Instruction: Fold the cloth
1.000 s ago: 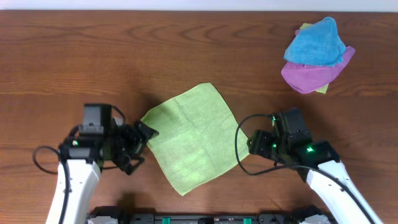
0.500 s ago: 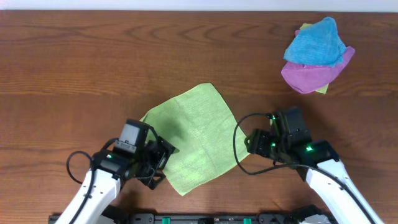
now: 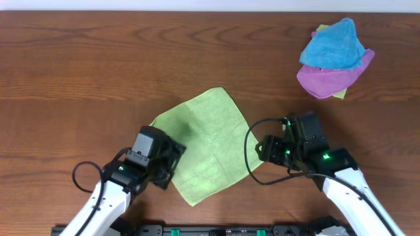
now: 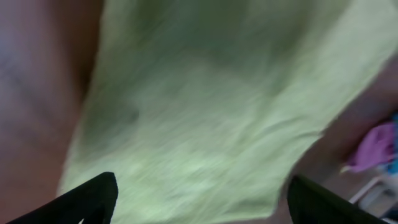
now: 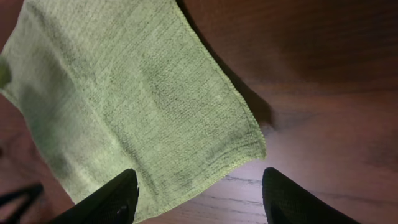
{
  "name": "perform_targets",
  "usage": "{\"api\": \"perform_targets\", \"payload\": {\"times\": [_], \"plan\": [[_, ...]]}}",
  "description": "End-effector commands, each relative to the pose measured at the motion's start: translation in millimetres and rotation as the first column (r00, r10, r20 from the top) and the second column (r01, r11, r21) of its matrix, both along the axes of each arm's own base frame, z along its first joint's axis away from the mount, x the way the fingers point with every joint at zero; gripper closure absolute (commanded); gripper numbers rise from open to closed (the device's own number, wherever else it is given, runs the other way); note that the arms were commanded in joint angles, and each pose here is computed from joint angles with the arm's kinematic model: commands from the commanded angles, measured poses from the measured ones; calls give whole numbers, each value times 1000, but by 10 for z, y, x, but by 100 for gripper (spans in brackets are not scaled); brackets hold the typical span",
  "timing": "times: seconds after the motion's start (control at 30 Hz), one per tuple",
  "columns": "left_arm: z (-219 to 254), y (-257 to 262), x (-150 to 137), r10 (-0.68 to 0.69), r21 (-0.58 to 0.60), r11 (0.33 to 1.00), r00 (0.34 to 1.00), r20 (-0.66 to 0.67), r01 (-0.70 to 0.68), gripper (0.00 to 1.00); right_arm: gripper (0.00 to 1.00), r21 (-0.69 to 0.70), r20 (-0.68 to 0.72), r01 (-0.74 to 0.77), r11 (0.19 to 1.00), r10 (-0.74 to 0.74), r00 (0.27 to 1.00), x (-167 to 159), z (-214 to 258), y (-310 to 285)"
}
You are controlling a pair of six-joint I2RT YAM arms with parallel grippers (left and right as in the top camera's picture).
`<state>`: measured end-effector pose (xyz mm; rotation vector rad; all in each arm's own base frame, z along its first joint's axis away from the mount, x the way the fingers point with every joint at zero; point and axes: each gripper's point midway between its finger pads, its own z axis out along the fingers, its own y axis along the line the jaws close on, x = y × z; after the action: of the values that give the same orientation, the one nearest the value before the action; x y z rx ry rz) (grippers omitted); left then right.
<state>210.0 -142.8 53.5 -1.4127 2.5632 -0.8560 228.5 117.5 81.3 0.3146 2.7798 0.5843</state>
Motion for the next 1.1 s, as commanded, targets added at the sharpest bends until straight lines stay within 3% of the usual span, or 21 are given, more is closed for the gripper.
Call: {"api": "perform_targets", "payload": {"times": [0.0, 0.4, 0.7, 0.87, 1.07], "plan": [[-6, 221, 193, 111, 86, 989, 991, 68, -117, 9, 35, 8, -2, -24, 1000, 24, 1000, -15, -16, 6], [-139, 357, 726, 336, 14, 941, 936, 104, -339, 9, 35, 30, -15, -37, 999, 38, 999, -48, -10, 43], [-163, 693, 834, 443, 31, 893, 890, 110, -449, 10, 35, 38, -19, -41, 998, 42, 999, -59, -8, 57], [-203, 739, 805, 453, 54, 887, 886, 99, -459, 18, 35, 39, -17, -41, 998, 42, 999, -55, -6, 58], [-311, 774, 776, 460, 89, 881, 885, 77, -465, 17, 35, 41, -16, -42, 998, 43, 999, -52, -3, 63]]}}
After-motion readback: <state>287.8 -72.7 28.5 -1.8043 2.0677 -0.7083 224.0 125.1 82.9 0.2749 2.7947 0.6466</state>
